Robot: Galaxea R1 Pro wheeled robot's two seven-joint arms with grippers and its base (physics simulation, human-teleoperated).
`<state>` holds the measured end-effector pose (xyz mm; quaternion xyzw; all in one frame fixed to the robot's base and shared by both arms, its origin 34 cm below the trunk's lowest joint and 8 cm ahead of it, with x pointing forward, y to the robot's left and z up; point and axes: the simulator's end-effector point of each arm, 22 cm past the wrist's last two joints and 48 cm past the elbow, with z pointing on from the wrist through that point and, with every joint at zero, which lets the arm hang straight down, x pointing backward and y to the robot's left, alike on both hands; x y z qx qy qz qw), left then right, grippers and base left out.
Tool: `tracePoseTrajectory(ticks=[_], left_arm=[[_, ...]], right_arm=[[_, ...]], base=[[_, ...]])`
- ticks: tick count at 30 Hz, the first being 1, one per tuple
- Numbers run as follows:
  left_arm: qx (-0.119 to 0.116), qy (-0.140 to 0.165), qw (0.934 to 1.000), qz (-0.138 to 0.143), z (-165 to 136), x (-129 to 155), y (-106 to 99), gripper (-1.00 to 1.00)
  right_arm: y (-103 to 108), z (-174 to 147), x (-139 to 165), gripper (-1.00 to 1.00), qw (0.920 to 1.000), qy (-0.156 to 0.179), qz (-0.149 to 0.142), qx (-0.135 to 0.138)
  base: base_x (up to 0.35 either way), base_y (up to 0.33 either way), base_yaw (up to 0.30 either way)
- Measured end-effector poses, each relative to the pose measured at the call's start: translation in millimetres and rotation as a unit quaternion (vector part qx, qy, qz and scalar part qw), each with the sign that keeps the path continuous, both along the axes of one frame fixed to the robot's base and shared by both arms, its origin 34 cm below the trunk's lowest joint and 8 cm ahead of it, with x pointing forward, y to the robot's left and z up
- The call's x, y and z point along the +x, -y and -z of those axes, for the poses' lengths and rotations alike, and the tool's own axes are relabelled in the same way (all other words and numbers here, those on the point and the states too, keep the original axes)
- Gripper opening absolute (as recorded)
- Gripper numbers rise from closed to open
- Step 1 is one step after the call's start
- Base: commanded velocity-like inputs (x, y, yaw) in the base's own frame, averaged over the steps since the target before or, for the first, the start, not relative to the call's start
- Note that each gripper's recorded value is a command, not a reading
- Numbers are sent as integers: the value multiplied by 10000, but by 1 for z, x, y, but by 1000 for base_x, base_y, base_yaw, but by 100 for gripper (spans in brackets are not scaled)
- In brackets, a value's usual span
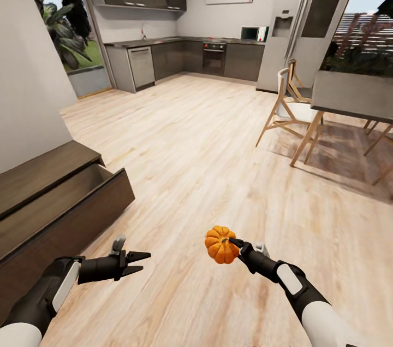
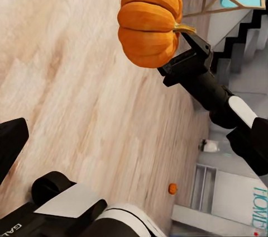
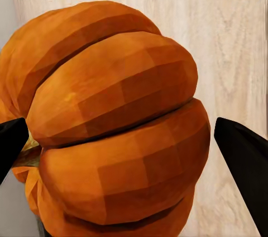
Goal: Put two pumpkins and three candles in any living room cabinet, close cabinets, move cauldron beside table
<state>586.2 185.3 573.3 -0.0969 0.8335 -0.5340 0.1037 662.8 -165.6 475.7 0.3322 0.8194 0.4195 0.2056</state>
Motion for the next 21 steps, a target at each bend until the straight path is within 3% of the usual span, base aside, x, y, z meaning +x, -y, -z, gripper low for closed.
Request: tracePoseTrajectory(ticks=[21], left_arm=[[-9, 61, 10000, -1, -48, 8, 0, 100]], right_arm=[[0, -49, 11, -100, 9999, 137, 64, -51]], base=[[0, 0, -288]])
